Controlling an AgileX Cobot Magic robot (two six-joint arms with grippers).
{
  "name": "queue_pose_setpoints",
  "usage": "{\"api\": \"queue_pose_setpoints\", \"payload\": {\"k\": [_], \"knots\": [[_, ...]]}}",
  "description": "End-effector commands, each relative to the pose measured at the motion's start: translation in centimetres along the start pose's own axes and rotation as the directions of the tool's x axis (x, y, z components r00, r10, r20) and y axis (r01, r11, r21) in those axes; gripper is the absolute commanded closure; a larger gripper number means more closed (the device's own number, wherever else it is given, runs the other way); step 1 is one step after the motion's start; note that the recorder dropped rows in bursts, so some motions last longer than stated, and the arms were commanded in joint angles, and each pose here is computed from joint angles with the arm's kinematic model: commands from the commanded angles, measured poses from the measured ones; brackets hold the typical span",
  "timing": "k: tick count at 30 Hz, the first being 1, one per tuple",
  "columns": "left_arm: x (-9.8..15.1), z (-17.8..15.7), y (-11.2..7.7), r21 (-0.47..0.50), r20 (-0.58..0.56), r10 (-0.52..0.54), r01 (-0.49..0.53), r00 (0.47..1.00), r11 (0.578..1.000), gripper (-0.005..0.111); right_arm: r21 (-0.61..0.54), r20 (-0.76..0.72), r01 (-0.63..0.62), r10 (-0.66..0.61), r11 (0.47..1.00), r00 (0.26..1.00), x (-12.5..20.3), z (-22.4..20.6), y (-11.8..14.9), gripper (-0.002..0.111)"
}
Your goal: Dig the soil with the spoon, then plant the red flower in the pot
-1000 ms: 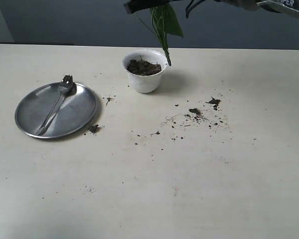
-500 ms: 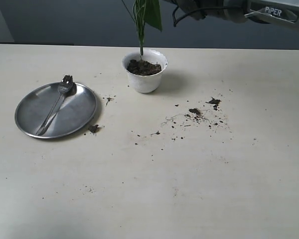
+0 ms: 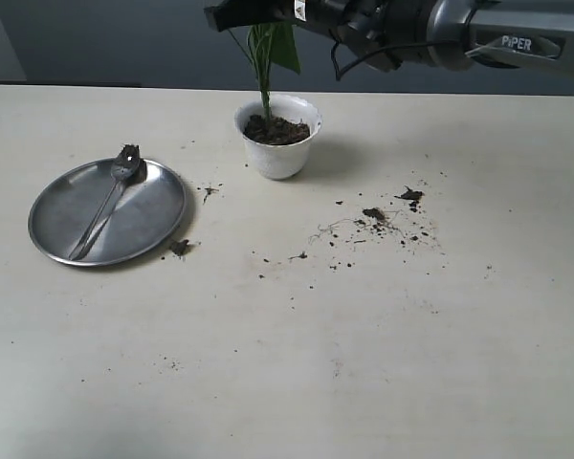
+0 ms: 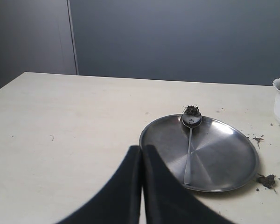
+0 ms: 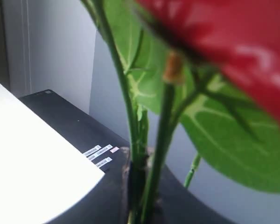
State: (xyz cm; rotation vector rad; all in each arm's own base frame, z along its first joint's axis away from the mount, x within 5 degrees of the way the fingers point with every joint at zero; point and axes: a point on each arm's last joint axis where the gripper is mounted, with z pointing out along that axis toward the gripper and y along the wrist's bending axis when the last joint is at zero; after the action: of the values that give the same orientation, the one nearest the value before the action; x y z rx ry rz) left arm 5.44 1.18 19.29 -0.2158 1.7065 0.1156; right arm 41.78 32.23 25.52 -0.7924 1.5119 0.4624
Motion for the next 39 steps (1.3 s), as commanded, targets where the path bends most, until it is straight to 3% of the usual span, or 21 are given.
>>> {"api": "queue_pose_setpoints", "payload": {"k": [1, 14, 39], "knots": [[0.1, 0.0, 0.0, 0.000, 0.003, -0.010, 0.010, 1.000, 1.000, 0.106, -0.005, -0.002, 0.066, -0.066, 0.998, 0.998, 1.0, 0.2, -0.3, 0.109], [0.1, 0.0, 0.0, 0.001, 0.005, -0.010, 0.010, 1.000, 1.000, 0.106, -0.033, 0.018, 0.103, -0.103, 0.994, 0.995, 3.2, 1.1, 0.0, 0.109], [0.1, 0.0, 0.0, 0.001, 0.005, -0.010, 0.010, 1.000, 1.000, 0.106, -0.048, -0.023, 0.055, -0.056, 0.997, 0.998, 8.0, 0.9, 0.4, 0.109]]}}
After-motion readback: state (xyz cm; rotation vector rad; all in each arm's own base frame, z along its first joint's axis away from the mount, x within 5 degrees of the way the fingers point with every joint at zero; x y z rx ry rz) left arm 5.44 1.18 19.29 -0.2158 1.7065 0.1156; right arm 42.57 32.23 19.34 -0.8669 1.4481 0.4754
